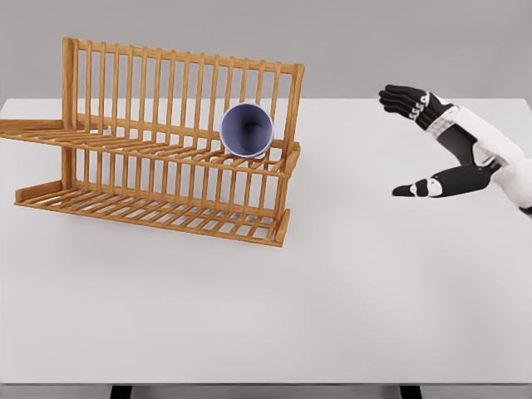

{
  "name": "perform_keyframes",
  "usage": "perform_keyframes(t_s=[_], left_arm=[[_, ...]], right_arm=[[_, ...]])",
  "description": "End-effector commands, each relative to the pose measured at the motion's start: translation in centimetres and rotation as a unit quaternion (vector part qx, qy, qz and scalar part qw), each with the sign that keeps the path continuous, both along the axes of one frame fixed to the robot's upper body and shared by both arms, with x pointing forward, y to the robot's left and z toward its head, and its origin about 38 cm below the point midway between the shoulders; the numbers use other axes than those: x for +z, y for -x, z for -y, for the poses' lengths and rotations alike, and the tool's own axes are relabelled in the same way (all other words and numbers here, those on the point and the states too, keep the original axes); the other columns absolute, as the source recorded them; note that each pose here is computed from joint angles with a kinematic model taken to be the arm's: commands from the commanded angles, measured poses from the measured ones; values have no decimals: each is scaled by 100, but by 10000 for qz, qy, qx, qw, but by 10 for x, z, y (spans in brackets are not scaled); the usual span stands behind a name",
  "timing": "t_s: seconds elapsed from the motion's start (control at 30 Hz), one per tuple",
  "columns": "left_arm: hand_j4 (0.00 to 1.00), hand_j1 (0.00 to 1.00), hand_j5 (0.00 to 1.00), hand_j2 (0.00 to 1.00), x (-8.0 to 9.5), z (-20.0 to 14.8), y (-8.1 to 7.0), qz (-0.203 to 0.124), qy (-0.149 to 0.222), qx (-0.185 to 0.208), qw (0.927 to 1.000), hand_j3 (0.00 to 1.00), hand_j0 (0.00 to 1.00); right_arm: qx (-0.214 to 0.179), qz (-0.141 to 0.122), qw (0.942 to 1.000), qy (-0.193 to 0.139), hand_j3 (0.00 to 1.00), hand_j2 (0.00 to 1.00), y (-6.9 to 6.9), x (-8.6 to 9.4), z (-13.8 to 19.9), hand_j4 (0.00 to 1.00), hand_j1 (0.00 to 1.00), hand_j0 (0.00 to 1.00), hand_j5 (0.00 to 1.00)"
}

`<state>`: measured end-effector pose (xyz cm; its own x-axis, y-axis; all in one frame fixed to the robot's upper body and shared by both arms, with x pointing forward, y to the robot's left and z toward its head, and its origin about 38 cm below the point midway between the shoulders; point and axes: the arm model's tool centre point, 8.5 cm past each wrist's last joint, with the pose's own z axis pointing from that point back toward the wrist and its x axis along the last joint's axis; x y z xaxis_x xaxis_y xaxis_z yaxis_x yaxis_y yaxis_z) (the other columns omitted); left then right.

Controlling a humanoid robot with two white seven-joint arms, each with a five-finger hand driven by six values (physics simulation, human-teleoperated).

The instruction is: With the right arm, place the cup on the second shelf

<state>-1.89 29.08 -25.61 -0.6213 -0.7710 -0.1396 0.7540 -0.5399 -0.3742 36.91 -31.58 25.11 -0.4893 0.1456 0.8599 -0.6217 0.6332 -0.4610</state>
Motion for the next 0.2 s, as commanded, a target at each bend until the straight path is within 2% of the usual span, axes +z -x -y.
perform_keyframes(t_s=[0.0, 0.17], left_arm=[[100, 100, 100, 100, 0, 0, 0, -2, -3, -2, 10000, 100, 100], [100, 100, 100, 100, 0, 0, 0, -2, -3, -2, 10000, 100, 100]], right_arm=[[-19, 24, 10000, -2, 100, 100, 0, 3, 3, 100, 100, 100, 100], [-19, 24, 10000, -3, 100, 100, 0, 3, 3, 100, 100, 100, 100]])
